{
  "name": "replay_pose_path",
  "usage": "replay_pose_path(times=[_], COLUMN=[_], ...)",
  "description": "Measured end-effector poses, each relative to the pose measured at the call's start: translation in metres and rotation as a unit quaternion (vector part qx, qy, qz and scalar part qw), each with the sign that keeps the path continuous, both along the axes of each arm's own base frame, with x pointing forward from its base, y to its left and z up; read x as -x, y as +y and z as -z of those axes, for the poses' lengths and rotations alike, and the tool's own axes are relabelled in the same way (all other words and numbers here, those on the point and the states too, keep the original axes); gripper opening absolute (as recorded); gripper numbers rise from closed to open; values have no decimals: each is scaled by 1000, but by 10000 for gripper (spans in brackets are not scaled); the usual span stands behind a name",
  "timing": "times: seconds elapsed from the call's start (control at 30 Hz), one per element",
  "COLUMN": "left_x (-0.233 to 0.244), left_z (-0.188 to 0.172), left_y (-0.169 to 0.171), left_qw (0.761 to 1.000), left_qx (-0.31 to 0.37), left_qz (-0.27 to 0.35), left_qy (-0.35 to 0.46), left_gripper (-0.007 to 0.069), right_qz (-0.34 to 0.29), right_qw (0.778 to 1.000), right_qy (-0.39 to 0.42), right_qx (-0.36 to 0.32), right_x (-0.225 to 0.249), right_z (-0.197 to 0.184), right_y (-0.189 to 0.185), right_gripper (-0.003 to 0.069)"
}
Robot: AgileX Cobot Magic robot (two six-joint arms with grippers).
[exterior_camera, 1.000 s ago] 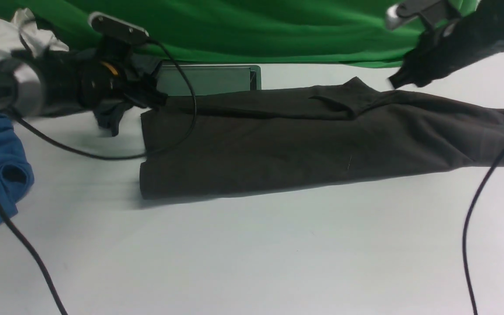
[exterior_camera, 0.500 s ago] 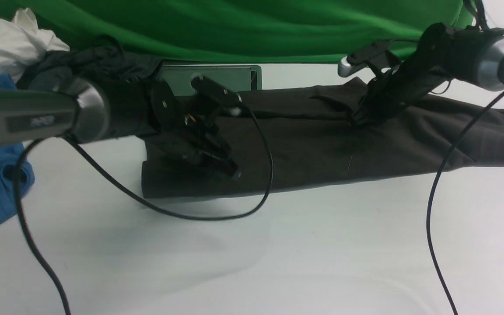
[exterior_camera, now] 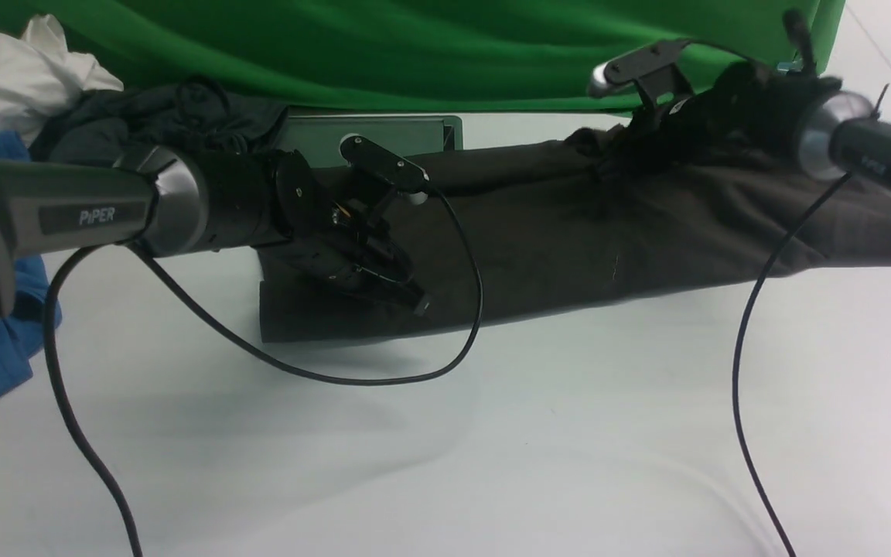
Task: Fold a long-sleeved shirt on a white desktop.
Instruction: 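Pull the folded dark garment lengthwise by its ends to straighten it flat on the table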
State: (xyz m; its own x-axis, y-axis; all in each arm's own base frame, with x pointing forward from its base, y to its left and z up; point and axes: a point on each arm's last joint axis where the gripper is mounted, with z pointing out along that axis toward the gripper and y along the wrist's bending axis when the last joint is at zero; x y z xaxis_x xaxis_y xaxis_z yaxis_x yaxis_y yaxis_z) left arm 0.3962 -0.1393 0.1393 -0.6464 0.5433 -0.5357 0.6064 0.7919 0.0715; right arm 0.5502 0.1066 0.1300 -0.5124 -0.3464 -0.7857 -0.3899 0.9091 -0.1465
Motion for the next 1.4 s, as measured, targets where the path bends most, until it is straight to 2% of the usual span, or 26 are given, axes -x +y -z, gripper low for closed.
replay_pose_path(times=[0.07, 0.13, 0.23, 0.33, 0.4, 0.43, 0.5, 0.53, 0.67, 0.73, 0.8, 0.83, 0.97, 1.1, 1.4], left_x=[0, 0, 0, 1, 5, 8, 14, 14, 23, 25, 25, 24, 15, 12, 10], left_z=[0, 0, -1, -5, -11, -14, -32, -34, -55, -51, -44, -39, -23, -12, -3], left_y=[0, 1, 1, 2, 3, 4, 7, 7, 10, 15, 22, 27, 41, 44, 45], left_qw=[1000, 1000, 999, 999, 999, 998, 999, 999, 998, 998, 998, 998, 999, 998, 997], left_qx=[-2, -10, -24, -31, -36, -38, -34, -34, -34, -37, -39, -39, -27, -21, -21], left_qz=[2, 9, 23, 31, 38, 40, 37, 38, 44, 42, 31, 22, -13, -27, -29], left_qy=[0, 0, -6, -10, -6, 1, -2, -3, 1, 24, 33, 35, 37, 48, 64], left_gripper=[18, 18, 18, 18, 18, 18, 18, 18, 18, 18, 18, 18, 18, 18, 18], right_qz=[15, 46, 60, 55, 46, 49, 69, 73, 124, 147, 173, 193, 226, 219, 191], right_qw=[999, 992, 988, 993, 997, 998, 997, 996, 981, 967, 954, 947, 940, 939, 941], right_qy=[-39, -116, -140, -106, -54, -22, 34, 39, 147, 208, 243, 252, 247, 258, 265], right_qx=[1, 0, -3, -4, -7, -14, -21, -21, -19, -27, -40, -51, -67, -66, -83], right_x=[-5, -14, -18, -14, -6, 2, 18, 19, 51, 65, 74, 76, 75, 68, 49], right_z=[-1, -9, -27, -41, -57, -77, -104, -106, -128, -127, -122, -119, -107, -84, -31], right_y=[-2, -10, -24, -36, -51, -68, -98, -101, -156, -179, -196, -207, -227, -228, -210], right_gripper=[16, 27, 75, 113, 141, 153, 161, 162, 178, 213, 281, 349, 492, 533, 531])
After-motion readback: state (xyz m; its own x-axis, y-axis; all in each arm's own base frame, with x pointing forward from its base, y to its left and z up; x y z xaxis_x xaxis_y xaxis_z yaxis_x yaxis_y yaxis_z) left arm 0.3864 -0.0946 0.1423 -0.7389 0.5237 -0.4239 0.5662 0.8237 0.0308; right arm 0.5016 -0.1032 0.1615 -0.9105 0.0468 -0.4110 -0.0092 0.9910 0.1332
